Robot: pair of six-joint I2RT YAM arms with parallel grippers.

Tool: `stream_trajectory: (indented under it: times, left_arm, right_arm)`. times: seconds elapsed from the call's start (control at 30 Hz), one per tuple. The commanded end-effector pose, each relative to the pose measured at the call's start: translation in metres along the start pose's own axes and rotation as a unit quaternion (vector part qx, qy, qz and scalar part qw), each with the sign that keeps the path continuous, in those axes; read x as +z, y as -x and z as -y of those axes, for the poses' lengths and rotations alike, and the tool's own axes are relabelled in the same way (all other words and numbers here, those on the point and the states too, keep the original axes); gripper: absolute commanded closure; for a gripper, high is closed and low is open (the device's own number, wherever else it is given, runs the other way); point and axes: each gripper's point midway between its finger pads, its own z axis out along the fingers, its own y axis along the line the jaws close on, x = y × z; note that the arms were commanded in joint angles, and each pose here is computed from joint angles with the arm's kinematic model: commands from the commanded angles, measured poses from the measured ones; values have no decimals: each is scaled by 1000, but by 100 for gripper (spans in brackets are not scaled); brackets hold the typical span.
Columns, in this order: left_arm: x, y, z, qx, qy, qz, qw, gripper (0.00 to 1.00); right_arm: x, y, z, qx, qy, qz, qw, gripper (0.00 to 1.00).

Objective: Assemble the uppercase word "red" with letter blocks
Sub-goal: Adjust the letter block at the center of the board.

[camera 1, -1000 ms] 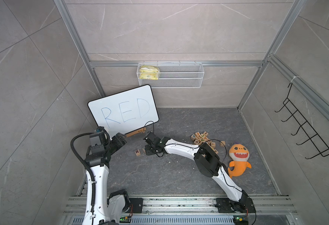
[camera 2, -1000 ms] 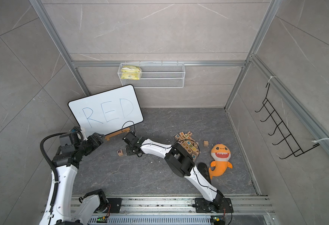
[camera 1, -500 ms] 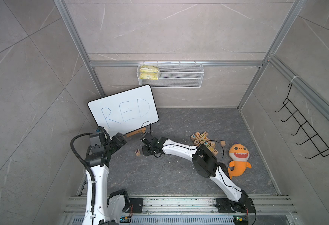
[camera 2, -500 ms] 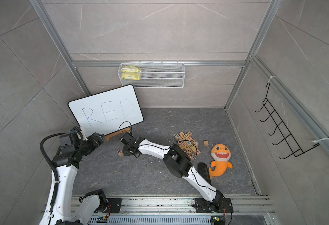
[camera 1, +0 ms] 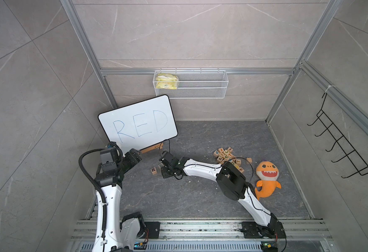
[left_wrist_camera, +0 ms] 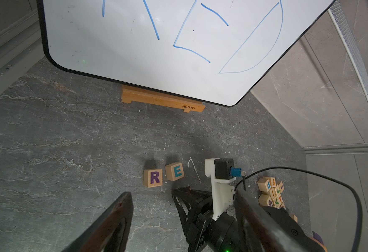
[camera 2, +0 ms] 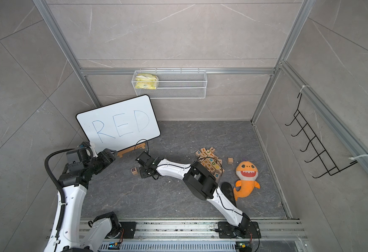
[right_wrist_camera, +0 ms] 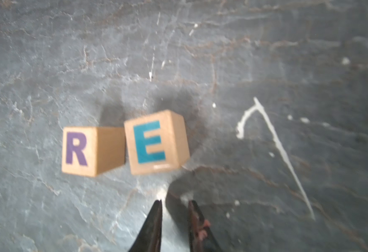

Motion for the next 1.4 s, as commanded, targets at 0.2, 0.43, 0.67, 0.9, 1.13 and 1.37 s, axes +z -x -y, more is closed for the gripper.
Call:
stream_trajectory:
  times: [0.2,0.43,0.67,0.9,1.13,1.37]
  left_arm:
    - [-1,2,6,-4,-20,4,1000,23]
    - [0,1,6,-3,-21,3,1000,24]
    - [1,1,5,-5,-20,1,1000,24]
    - [0,1,6,-5,-20,2,1000,24]
    - [0,1,5,-5,-20,2,1000,24]
    - [-1,2,6,-5,-20,4,1000,24]
  right_arm:
    - [-17,27,17,50,11,49,997,79]
    - [0,40,20,68,27,36,997,80]
    - [9,37,13,58,33,9,998,80]
    - [12,33,14,56,24,1,998,81]
    - [13,31,9,41,18,-4,999,81]
    - [13,30,8,35,15,-3,999,80]
